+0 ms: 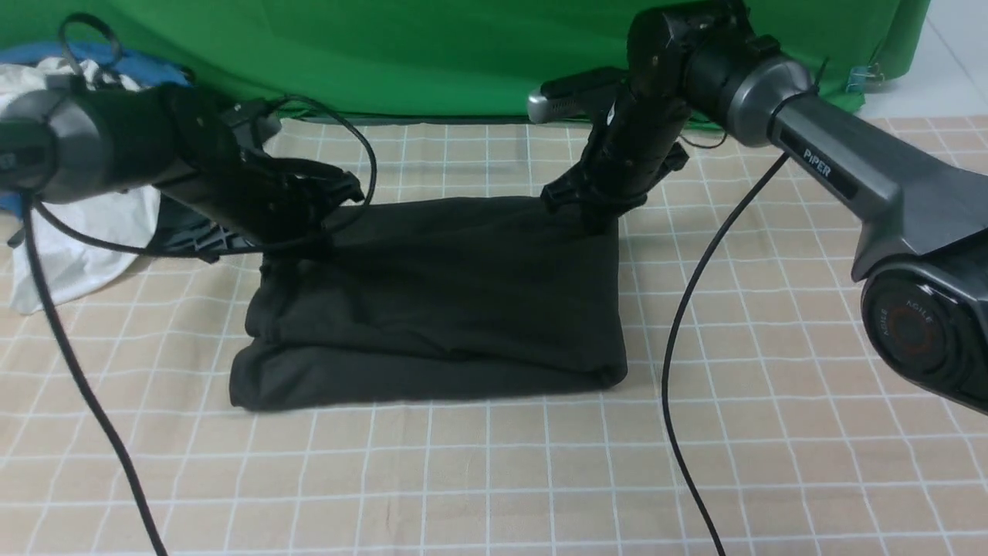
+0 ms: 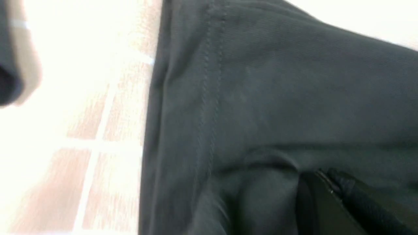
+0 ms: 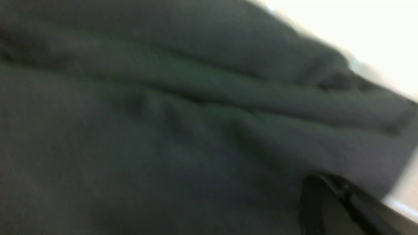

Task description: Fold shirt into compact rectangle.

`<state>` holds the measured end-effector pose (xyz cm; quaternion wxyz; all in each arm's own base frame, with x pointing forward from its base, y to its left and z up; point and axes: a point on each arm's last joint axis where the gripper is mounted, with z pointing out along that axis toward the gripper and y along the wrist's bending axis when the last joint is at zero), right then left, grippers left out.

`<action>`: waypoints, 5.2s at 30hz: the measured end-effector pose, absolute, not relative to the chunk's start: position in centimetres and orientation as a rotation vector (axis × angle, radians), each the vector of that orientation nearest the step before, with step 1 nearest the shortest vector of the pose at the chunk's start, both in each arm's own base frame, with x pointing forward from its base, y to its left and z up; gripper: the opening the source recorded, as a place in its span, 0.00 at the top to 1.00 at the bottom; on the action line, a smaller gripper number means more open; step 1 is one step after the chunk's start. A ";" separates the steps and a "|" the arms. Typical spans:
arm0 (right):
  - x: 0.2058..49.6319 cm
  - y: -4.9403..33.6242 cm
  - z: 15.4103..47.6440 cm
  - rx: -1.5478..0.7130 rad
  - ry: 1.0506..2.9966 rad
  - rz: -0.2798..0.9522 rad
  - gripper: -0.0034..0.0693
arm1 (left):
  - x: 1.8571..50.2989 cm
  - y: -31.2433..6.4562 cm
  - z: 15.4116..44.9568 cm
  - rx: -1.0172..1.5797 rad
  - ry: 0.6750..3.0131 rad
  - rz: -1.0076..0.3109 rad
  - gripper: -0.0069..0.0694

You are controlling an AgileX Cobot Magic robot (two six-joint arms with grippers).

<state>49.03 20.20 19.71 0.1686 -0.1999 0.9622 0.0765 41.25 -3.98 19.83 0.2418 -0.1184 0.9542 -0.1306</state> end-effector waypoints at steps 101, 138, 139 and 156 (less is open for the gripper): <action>38.0 17.7 18.5 -0.696 2.921 0.391 0.75 | 32.2 -0.7 22.8 -0.044 2.759 -0.033 0.89; 38.2 26.4 19.6 -0.758 2.754 0.710 0.90 | 33.9 -5.6 18.2 -0.190 2.955 -0.196 0.89; 38.3 26.5 18.6 -0.754 2.775 0.708 0.90 | 33.9 -5.5 18.2 -0.186 2.955 -0.190 0.89; 37.5 23.1 19.6 -0.959 2.918 0.324 0.90 | 33.2 -4.6 20.9 -0.215 2.898 -0.191 0.89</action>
